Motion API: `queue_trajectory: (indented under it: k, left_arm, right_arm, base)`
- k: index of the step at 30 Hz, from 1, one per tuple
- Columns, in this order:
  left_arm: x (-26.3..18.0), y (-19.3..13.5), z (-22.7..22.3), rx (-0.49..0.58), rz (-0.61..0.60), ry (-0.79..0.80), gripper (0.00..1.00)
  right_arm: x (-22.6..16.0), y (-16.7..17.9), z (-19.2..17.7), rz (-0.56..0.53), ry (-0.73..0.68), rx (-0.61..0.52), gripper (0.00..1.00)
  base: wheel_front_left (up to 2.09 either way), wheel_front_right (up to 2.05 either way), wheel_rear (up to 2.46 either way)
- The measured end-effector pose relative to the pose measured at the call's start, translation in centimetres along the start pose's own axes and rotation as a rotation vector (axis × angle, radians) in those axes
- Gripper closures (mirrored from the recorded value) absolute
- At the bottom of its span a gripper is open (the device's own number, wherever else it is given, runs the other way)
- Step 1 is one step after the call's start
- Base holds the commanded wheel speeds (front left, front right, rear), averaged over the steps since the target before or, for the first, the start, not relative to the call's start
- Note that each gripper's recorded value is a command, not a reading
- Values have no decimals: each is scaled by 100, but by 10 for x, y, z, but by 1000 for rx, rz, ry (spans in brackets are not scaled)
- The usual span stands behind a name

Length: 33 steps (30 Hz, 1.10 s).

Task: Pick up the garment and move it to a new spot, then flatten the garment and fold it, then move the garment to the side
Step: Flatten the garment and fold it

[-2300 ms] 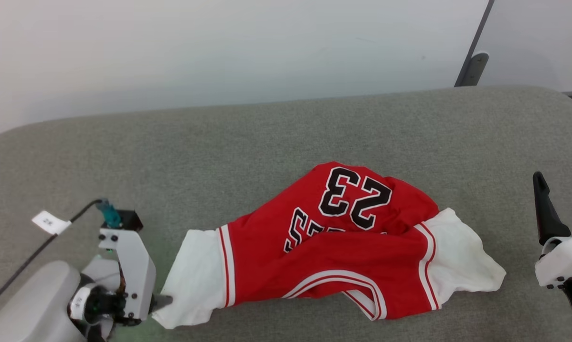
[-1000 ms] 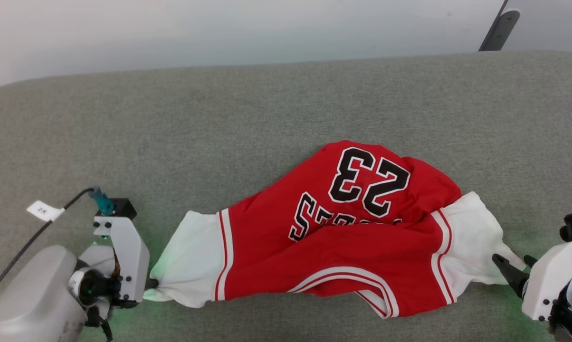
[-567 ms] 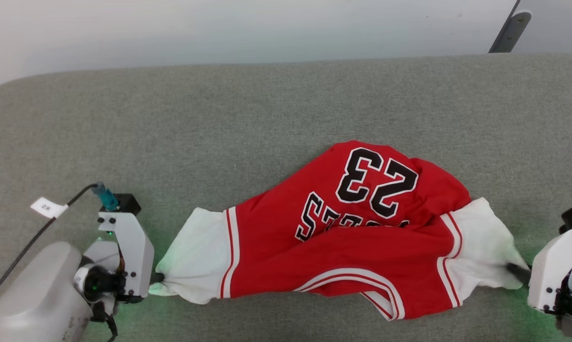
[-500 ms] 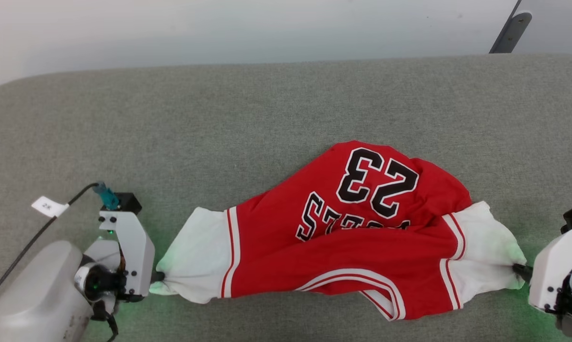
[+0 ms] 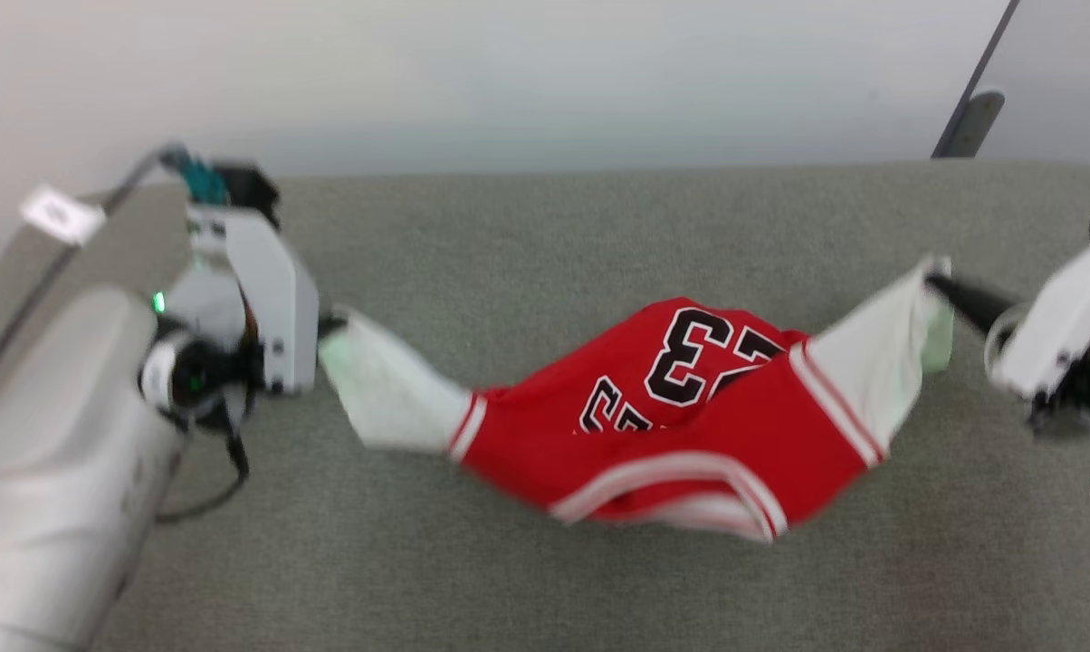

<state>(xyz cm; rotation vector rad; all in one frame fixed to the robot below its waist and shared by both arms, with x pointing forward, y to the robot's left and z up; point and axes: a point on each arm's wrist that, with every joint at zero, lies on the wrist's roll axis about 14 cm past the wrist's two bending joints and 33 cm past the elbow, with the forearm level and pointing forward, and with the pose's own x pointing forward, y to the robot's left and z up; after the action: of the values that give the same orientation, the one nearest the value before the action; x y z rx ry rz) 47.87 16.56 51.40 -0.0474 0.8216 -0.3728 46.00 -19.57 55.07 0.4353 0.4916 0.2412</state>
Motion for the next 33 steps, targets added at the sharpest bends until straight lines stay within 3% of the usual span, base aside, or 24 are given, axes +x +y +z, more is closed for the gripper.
queue_trajectory:
  k: [6,15,22,33]
  left_arm:
    - [-50,-11,78,65,28,-235,100]
    - [-120,-25,171,119,69,-578,100]
    - [-151,-28,214,138,91,-738,100]
    - [-154,-20,259,159,129,-848,100]
  right_arm:
    - [-11,62,78,94,-228,-122,100]
    - [-33,145,162,219,-514,-249,100]
    - [-31,165,197,232,-605,-279,100]
    - [3,173,226,212,-635,-350,100]
  base:
    - [0,0,0]
    - [0,0,0]
    - [0,0,0]
    - [0,0,0]
